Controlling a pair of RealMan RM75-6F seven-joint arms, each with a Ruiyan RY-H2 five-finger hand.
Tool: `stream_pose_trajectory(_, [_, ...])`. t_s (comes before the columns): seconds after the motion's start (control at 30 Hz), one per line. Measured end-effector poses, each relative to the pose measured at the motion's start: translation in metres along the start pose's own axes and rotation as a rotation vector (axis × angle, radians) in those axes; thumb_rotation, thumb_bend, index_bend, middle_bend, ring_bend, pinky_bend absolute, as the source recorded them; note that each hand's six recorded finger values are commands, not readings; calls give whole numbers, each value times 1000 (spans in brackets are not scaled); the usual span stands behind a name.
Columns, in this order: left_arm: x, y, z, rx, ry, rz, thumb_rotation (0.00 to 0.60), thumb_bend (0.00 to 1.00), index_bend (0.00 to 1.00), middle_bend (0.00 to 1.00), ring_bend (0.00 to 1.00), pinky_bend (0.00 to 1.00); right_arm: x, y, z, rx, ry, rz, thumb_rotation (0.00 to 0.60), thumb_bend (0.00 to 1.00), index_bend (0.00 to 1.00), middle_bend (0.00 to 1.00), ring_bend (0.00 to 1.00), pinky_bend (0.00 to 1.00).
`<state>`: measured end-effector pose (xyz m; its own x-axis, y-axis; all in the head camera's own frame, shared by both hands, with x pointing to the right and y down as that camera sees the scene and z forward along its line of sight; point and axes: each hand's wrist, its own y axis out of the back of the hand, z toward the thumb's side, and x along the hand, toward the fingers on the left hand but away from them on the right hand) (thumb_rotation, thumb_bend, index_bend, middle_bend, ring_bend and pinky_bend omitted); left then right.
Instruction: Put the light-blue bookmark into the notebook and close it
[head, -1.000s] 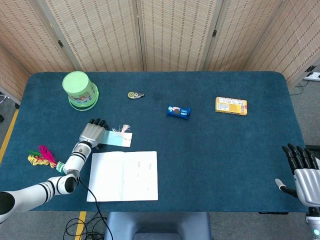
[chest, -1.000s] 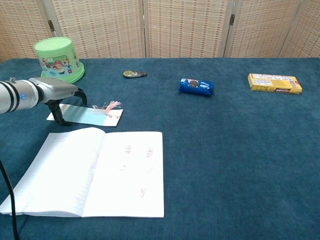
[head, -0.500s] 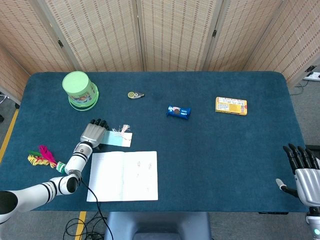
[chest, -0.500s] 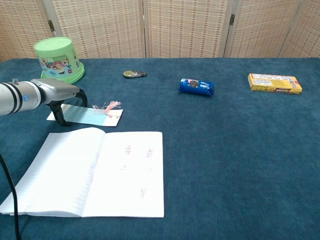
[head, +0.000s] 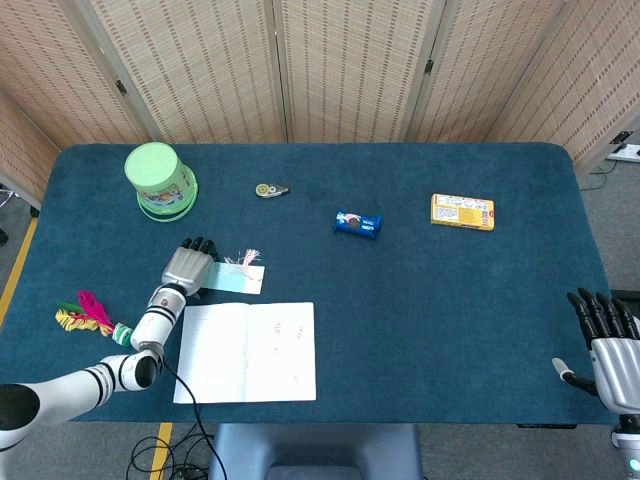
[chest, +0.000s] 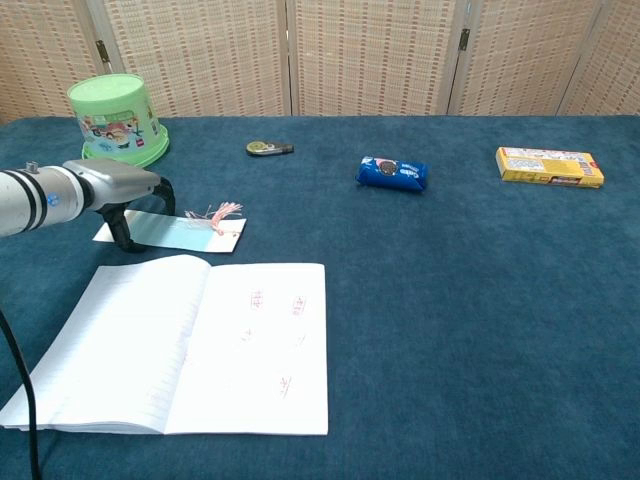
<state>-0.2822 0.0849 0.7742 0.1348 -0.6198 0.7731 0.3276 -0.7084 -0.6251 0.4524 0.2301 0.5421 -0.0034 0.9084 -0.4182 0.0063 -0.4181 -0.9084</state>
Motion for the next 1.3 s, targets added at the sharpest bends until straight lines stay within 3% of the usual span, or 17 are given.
stream_pose_trajectory(0.6, [-3, 7, 0, -32, -25, 38, 600, 303, 336, 107, 52, 131, 1, 1, 1, -2, 4, -3, 600, 139, 38, 57, 0, 0])
stream_pose_trajectory(1.3, [-34, 57, 24, -157, -231, 181, 600, 309, 352, 107, 52, 131, 3, 3, 2, -4, 13, -10, 600, 139, 38, 57, 0, 0])
